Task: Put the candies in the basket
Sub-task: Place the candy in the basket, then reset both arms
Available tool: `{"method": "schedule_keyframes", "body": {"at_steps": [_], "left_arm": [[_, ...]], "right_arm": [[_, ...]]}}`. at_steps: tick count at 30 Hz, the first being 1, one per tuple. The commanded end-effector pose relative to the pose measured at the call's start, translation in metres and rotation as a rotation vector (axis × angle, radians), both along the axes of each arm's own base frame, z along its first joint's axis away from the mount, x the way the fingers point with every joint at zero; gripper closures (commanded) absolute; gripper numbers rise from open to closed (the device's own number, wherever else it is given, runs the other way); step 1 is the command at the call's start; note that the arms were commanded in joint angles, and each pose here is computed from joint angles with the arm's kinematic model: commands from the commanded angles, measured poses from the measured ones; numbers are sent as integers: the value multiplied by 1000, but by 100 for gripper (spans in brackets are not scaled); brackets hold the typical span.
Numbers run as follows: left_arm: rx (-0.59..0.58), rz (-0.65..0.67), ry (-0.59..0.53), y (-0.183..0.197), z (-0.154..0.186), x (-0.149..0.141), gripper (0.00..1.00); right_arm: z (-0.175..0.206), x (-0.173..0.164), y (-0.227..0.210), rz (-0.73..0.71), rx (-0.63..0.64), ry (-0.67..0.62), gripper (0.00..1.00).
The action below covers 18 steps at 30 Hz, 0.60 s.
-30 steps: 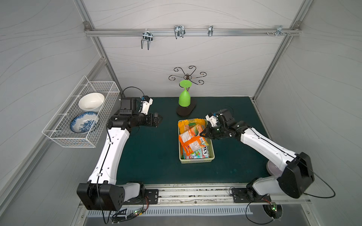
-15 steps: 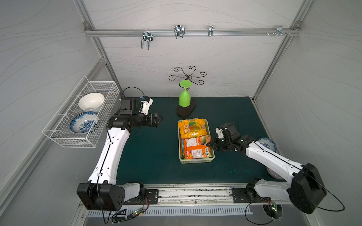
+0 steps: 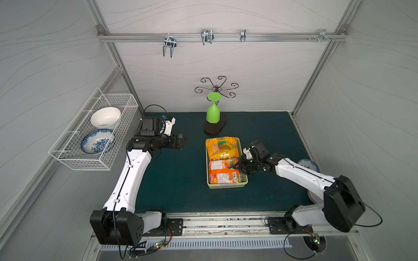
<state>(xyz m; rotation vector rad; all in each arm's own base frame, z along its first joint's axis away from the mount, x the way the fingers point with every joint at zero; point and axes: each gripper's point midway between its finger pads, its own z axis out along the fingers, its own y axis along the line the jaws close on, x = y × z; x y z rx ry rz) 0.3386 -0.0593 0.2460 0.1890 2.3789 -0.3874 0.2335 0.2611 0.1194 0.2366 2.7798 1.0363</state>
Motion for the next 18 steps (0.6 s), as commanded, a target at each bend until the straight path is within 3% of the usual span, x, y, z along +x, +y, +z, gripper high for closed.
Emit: {"method": "schedule_keyframes", "body": {"at_steps": [1,5,9,13,18], "left_arm": [[85,124,-118,26,10,21,2],[120,165,-133,35,-10,33,2],[127,154,-184,35,-23,40,2],[138,161,-222,37,-43,50,1],[135,130,-276,33,-76,53,1]], "right_arm": [[20,4,-17,-7,-33,-87,65],[28,7,-44,-52,-80,-120,58],[47,19,-72,-81,-161,-250,50],[67,34,-103,-83,-294,-354,32],[85,53,-133,-83,-432,-497,17]]}}
